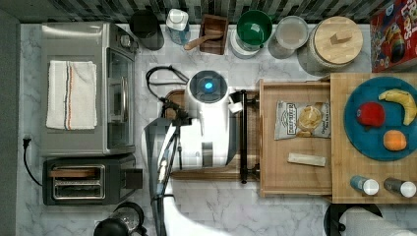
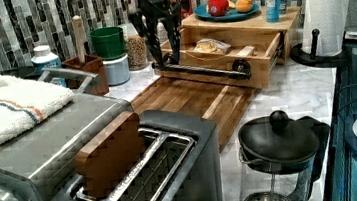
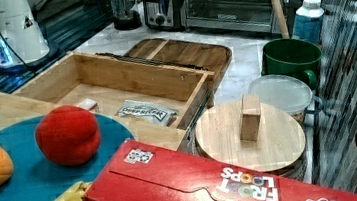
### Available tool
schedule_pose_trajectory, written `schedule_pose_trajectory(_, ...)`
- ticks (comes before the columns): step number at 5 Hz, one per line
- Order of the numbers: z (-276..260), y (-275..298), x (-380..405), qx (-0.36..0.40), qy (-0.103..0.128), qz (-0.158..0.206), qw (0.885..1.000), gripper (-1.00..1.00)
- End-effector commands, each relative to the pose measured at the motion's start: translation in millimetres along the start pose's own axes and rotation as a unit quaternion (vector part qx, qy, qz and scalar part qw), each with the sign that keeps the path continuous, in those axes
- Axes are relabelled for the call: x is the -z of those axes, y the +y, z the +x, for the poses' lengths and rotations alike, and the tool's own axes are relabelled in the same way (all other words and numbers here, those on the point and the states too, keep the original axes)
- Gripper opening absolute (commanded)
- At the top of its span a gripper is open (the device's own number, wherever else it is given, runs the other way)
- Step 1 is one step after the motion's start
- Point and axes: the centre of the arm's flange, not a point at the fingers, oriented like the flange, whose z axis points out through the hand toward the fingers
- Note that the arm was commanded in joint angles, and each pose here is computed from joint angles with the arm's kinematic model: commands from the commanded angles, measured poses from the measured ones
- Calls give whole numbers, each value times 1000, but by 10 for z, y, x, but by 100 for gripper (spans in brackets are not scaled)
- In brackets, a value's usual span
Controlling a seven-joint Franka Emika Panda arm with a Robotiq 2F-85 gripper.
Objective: Close the drawer.
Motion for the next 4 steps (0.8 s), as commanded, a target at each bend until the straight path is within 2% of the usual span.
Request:
schedule_pose_trajectory(1, 4, 204, -291, 124, 72, -31, 989, -100)
schedule_pose_trajectory(4, 377, 700, -365, 167, 82, -52, 981, -100)
